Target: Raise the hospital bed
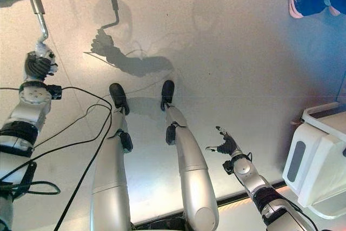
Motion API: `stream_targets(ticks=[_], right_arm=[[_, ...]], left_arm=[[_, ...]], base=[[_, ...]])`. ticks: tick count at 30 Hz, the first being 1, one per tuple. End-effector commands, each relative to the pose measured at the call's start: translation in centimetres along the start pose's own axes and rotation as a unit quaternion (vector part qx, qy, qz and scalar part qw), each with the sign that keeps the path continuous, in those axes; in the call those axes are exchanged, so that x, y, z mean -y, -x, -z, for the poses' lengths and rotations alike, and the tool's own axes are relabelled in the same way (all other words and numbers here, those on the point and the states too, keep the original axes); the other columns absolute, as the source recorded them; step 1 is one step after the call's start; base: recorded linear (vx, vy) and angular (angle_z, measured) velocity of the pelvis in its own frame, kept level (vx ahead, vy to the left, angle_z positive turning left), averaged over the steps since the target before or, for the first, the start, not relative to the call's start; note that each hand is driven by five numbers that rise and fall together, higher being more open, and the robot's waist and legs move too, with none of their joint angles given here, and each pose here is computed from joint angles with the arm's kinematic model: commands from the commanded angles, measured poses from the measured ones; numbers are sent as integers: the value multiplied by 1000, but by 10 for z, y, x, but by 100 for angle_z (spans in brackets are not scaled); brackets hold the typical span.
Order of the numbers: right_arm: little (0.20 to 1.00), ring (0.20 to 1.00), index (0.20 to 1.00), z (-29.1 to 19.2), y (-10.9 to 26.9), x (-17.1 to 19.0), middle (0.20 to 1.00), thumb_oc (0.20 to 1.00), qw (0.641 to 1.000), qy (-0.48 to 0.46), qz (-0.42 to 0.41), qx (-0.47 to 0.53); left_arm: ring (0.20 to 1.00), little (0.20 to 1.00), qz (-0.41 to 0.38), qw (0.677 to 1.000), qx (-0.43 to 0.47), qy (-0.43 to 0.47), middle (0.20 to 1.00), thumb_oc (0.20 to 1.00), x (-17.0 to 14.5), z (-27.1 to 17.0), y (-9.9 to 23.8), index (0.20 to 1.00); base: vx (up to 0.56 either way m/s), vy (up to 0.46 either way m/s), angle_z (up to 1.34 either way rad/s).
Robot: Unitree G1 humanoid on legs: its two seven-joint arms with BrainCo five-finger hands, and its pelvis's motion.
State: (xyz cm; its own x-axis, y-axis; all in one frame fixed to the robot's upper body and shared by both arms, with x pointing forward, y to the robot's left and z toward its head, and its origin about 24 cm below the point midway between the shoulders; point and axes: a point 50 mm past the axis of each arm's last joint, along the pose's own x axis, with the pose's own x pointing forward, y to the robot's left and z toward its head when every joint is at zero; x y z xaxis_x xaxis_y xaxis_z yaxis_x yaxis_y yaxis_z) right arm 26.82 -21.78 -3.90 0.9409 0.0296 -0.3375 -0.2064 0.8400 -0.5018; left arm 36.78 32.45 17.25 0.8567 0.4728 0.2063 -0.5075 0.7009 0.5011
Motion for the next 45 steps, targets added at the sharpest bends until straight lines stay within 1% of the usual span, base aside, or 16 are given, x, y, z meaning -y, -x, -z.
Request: stream_targets(ticks=[1, 5, 8, 9, 24, 26, 27, 28, 39, 42, 45], right_arm=[[1000, 1000, 1000, 9, 7, -7, 1000, 1000, 1000, 0, -9, -12], [1000, 1000, 1000, 8, 7, -8, 1000, 1000, 1000, 4, -9, -11], [1000, 1000, 1000, 8, 7, -7, 1000, 1000, 1000, 5, -8, -12], [1000, 1000, 1000, 8, 7, -7, 1000, 1000, 1000, 7, -8, -12], [1000, 1000, 1000, 9, 9, -3, 1000, 1000, 1000, 9, -2, -13], [1000, 1000, 1000, 10, 9, -3, 1000, 1000, 1000, 10, -2, -14], [1000, 1000, 1000, 9, 8, -3, 1000, 1000, 1000, 12, -2, -13], [1000, 1000, 1000, 9, 8, -3, 1000, 1000, 1000, 12, -2, -13], [1000, 1000, 1000, 12, 9, -4, 1000, 1000, 1000, 11, -4, -20], [1000, 1000, 1000, 20, 9, -8, 1000, 1000, 999, 8, -3, -45], [1000, 1000, 1000, 26, 10, -9, 1000, 1000, 998, 6, -2, -63]], left_arm=[[200, 200, 9, 999, 53, -7, 200, 200, 4, -22, -1, 200], [200, 200, 36, 997, 60, 8, 200, 200, 27, -23, 7, 200], [200, 200, 40, 997, 58, 9, 200, 200, 29, -21, 9, 200], [200, 200, 46, 997, 60, 16, 200, 200, 34, -22, 11, 200], [200, 200, 44, 998, 42, 18, 200, 200, 36, -12, 14, 200], [235, 235, 45, 998, 41, 20, 235, 235, 37, -12, 15, 235], [460, 460, 48, 998, 39, 22, 460, 460, 39, -11, 15, 460], [1000, 1000, 48, 998, 39, 22, 1000, 1000, 39, -11, 15, 1000], [1000, 1000, 52, 998, 36, 28, 1000, 1000, 42, -11, 16, 1000], [1000, 1000, 75, 996, -5, 45, 1000, 1000, 55, 13, 28, 1000], [1000, 1000, 101, 991, -70, 54, 1000, 1000, 68, 52, 49, 1000]], base=[[0, 0, 0], [0, 0, 0], [0, 0, 0], [0, 0, 0], [-2, -4, -2], [0, 0, 0], [0, 0, 0], [0, 0, 0], [0, 0, 0], [0, 0, 0], [0, 0, 0]])
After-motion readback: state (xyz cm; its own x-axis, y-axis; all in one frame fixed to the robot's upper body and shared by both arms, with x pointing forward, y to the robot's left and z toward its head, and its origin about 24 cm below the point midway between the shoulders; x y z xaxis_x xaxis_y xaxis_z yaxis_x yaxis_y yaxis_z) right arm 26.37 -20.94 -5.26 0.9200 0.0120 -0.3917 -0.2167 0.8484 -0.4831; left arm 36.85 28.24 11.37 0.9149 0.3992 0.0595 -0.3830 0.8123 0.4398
